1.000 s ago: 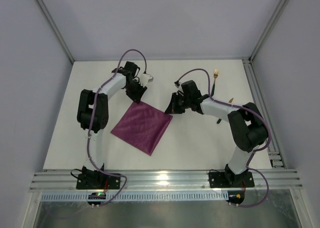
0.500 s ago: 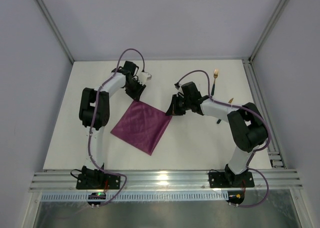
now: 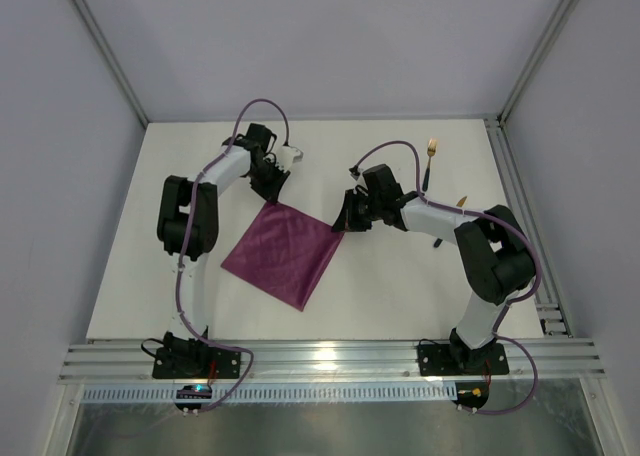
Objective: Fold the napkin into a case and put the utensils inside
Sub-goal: Pick up the top corner of the square folded napkin from the center of the board.
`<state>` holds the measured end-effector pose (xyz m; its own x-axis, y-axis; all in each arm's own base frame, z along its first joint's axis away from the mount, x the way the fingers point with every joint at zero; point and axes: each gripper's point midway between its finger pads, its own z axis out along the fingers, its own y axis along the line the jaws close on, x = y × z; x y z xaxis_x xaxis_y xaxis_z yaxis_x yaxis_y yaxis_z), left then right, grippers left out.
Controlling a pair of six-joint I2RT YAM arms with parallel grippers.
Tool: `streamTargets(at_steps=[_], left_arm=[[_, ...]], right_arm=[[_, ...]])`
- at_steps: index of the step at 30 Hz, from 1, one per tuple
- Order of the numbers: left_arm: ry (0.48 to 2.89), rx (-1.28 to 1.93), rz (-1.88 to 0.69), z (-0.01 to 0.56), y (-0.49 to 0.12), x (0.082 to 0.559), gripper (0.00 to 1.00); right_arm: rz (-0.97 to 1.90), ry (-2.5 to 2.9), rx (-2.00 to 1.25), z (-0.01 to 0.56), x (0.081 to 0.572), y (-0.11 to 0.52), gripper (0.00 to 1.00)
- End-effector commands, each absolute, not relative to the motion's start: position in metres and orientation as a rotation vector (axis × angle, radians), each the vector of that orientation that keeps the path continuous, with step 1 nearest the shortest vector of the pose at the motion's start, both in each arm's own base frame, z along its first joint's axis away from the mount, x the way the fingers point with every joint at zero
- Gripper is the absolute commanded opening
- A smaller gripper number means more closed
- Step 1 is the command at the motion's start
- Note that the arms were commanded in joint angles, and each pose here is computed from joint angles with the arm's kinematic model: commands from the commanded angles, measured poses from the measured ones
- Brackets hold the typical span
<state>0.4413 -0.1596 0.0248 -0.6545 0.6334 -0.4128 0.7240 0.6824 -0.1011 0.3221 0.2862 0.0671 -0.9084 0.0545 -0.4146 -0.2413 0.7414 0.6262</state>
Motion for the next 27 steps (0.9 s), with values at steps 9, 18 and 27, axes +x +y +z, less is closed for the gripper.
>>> streamTargets(at_steps=[9,18,27], left_arm=[[2.498,1.063,-0.358,0.055,-0.158,0.439,0.27],[2.492,1.055,-0.351,0.057,-0.157,0.439,0.24],[2.466,1.050,-0.321,0.064,-0.154,0.440,0.25]], right_arm=[[0.985,2.504,-0.159,0.072,0.325,0.288,0.04],[0.984,2.505,-0.161,0.072,0.325,0.288,0.04],[0.980,2.508,-0.162,0.070,0.325,0.287,0.04]])
